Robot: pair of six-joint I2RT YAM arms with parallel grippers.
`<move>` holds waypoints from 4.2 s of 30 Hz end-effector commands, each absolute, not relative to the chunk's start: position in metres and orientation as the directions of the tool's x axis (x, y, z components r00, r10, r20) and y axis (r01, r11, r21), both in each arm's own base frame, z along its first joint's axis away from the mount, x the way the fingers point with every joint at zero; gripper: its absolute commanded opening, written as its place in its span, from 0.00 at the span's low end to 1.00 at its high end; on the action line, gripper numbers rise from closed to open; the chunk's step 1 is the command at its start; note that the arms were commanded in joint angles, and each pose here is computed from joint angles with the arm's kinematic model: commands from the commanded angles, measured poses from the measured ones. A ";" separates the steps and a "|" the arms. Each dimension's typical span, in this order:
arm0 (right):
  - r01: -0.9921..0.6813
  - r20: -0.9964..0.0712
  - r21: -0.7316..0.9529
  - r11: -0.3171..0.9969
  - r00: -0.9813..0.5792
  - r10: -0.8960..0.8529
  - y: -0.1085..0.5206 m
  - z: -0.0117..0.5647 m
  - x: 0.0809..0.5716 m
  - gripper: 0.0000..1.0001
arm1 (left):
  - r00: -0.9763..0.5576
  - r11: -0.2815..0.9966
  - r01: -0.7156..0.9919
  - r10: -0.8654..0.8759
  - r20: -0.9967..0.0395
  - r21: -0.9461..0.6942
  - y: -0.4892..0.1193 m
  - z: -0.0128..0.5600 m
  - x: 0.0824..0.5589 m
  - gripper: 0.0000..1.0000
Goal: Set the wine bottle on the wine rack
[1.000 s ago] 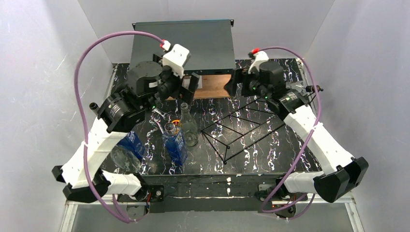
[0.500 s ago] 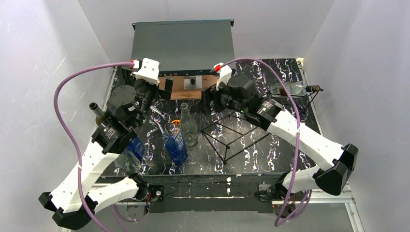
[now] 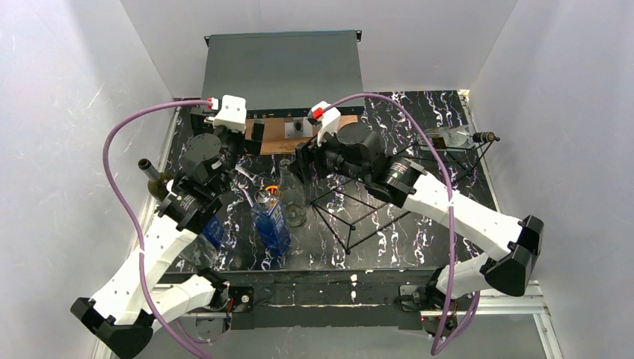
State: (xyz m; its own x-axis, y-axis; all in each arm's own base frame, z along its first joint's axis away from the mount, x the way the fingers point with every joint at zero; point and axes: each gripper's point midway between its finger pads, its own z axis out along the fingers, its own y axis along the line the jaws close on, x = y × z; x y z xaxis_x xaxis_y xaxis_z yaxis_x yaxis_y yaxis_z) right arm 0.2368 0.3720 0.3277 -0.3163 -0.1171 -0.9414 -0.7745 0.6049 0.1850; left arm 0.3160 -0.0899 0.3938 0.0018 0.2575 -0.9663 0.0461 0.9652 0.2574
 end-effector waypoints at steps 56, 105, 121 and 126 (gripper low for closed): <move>-0.714 -0.971 0.154 0.683 -0.237 -0.030 0.430 0.351 0.258 0.01 | 0.078 0.980 -0.065 0.195 -0.978 0.191 -0.066 0.386 0.319 0.98; -0.050 -0.822 0.560 0.827 0.087 0.562 0.147 0.437 0.407 0.01 | 0.064 0.986 -0.021 0.166 -0.984 0.165 -0.077 0.380 0.324 0.98; 0.126 -0.825 0.554 0.823 0.221 0.521 0.053 0.447 0.425 0.01 | 0.064 0.986 -0.017 0.164 -0.984 0.163 -0.078 0.379 0.324 0.98; 0.184 -0.851 0.514 0.838 0.235 0.470 0.039 0.445 0.425 0.01 | 0.064 0.987 -0.018 0.162 -0.985 0.161 -0.078 0.379 0.324 0.98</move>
State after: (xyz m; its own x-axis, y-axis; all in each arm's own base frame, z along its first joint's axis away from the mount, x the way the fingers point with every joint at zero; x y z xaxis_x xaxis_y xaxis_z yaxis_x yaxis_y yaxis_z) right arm 0.4335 0.0523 0.3225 -0.1295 0.3768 -0.9172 0.2953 0.8977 0.3271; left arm 0.3248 -0.0807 0.3724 0.0415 0.1897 -0.9810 -0.0051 0.9818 0.1897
